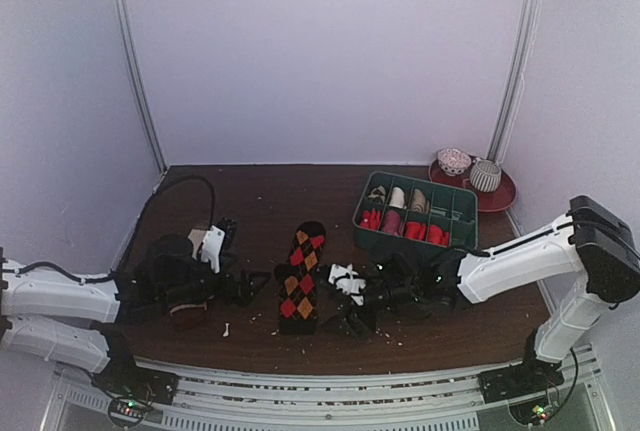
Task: Roll the socks
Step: Move the right arm with a pair of socks to the center of the board, then roll a pair of socks at the center of the board.
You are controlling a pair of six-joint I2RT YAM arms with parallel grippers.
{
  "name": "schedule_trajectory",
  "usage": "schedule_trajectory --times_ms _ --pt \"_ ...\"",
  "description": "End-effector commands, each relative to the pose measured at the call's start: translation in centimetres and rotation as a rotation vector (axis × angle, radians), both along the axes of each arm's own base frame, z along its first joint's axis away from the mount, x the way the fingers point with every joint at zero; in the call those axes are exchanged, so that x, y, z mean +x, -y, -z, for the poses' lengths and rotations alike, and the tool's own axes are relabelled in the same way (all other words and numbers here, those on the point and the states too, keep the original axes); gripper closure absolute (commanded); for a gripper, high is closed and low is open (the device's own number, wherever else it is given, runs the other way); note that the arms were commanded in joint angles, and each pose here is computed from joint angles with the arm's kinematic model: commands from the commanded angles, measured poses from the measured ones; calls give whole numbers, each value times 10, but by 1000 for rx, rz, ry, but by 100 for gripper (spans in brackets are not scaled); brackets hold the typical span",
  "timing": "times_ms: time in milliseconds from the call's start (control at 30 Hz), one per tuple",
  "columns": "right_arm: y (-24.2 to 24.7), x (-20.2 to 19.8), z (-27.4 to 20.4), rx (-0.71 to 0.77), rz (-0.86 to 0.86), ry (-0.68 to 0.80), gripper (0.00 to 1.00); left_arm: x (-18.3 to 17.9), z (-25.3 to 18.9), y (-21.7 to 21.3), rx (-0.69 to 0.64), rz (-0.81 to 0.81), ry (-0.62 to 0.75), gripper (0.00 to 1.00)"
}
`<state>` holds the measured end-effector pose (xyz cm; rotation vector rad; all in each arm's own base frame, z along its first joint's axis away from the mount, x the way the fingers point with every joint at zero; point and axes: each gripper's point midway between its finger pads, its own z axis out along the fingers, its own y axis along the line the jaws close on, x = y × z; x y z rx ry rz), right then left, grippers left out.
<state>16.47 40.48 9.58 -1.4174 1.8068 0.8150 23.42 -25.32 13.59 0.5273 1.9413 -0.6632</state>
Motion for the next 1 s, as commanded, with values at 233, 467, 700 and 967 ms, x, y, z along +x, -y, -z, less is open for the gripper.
schedule_trajectory --times_ms 233,467,700,967 --pt "-29 -14 46 -57 -207 131 32 -46 7 36 -61 264 60 2" --pt "-33 -5 53 -48 -184 184 33 -48 22 35 -42 271 32 3" --pt "-41 6 69 -81 -171 208 34 -50 31 40 -21 298 18 4" --pt "-27 28 100 -221 -51 147 64 -56 32 40 -17 334 24 4"
